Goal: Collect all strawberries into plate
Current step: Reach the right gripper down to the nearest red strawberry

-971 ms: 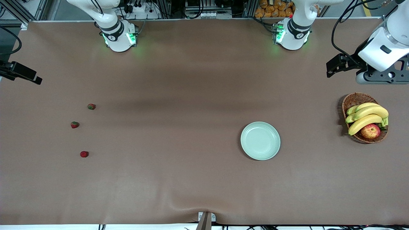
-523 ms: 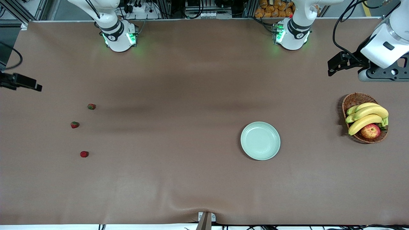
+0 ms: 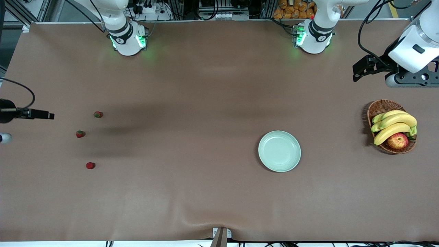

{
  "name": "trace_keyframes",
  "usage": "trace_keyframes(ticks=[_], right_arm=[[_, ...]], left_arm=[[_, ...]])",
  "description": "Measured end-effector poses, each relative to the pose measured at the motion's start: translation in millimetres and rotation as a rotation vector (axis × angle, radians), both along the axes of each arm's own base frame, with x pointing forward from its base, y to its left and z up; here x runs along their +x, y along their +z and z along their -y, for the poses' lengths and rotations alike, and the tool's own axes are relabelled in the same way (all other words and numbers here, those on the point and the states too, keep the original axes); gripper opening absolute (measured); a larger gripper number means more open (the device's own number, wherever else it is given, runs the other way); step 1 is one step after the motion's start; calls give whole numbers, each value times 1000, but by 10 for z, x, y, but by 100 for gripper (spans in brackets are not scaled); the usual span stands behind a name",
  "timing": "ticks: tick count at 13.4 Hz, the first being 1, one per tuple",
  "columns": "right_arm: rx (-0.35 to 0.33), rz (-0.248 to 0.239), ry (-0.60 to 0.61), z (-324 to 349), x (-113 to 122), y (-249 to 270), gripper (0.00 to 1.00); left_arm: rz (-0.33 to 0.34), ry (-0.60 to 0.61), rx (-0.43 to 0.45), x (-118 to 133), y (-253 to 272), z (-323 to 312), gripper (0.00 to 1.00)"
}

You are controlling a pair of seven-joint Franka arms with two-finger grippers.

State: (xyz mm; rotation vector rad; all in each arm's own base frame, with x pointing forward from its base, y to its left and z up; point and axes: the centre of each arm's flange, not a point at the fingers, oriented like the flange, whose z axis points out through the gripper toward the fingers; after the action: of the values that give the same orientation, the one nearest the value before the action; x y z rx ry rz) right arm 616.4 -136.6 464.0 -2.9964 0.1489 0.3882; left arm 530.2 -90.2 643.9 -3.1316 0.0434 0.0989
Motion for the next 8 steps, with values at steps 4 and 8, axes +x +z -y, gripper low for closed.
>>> trace_keyframes(ticks=[4, 8], right_arm=[[-20, 67, -17, 44, 85, -746, 100], [-51, 184, -26, 95, 297, -1205, 100]], left_arm=[[2, -1, 0, 0, 7, 6, 100], [5, 18, -1, 12, 22, -94, 100]])
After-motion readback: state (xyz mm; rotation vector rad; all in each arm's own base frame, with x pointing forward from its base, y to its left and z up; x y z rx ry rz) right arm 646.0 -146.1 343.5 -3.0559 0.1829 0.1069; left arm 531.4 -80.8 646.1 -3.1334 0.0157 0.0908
